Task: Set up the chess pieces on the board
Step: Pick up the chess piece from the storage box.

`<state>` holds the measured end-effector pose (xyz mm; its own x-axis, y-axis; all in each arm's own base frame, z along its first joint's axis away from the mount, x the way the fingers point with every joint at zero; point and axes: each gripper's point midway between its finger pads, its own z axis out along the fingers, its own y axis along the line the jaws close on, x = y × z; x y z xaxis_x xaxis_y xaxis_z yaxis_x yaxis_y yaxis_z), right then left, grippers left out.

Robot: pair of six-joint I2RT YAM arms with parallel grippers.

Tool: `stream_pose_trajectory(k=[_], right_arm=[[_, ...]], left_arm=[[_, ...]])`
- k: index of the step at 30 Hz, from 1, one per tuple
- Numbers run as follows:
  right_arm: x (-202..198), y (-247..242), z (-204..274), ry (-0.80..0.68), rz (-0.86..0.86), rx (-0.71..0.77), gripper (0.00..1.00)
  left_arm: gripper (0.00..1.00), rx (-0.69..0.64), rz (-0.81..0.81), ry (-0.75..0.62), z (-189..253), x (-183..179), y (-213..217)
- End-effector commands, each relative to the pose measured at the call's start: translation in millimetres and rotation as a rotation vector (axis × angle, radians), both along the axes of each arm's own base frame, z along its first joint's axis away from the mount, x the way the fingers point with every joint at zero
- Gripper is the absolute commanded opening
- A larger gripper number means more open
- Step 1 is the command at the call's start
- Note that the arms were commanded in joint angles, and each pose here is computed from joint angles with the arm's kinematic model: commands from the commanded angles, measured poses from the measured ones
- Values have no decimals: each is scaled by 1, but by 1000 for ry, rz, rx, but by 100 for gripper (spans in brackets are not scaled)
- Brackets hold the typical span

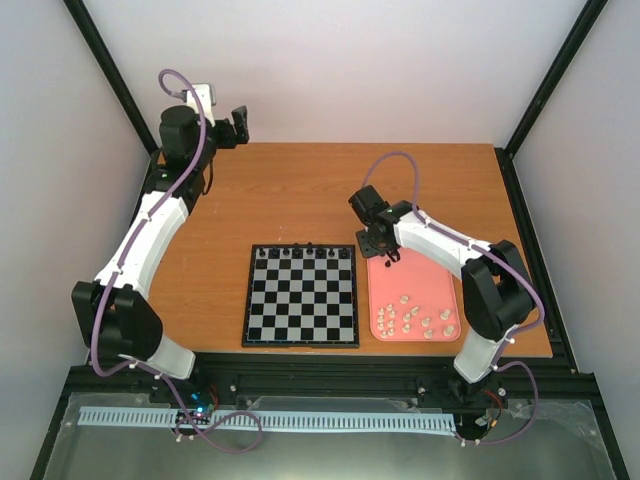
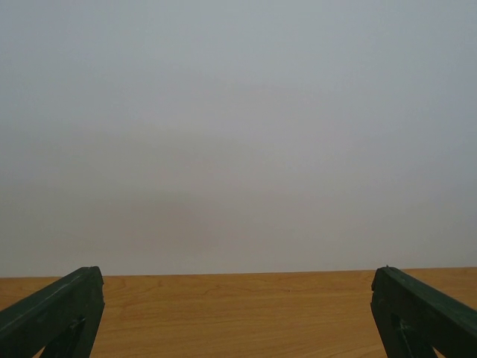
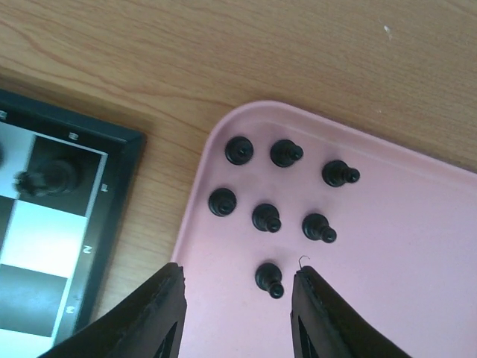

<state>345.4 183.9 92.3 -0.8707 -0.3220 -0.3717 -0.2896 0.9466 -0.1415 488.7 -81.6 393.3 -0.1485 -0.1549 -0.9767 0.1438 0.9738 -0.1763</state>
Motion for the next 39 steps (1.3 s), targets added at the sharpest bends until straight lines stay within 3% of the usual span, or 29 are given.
stream_pose_trajectory(k=[1,14,39], right_arm=[[1,-16,-11,-3,-75,-18,46],[-22,-33,-32,61,-139,8,40],[-9,-38,-59,123,-135,54,29]], left_arm=[[100,3,-13,-32,11,4,-3],[100,2,-17,-13,4,10,-5],[100,3,-15,-5,1,15,-6]])
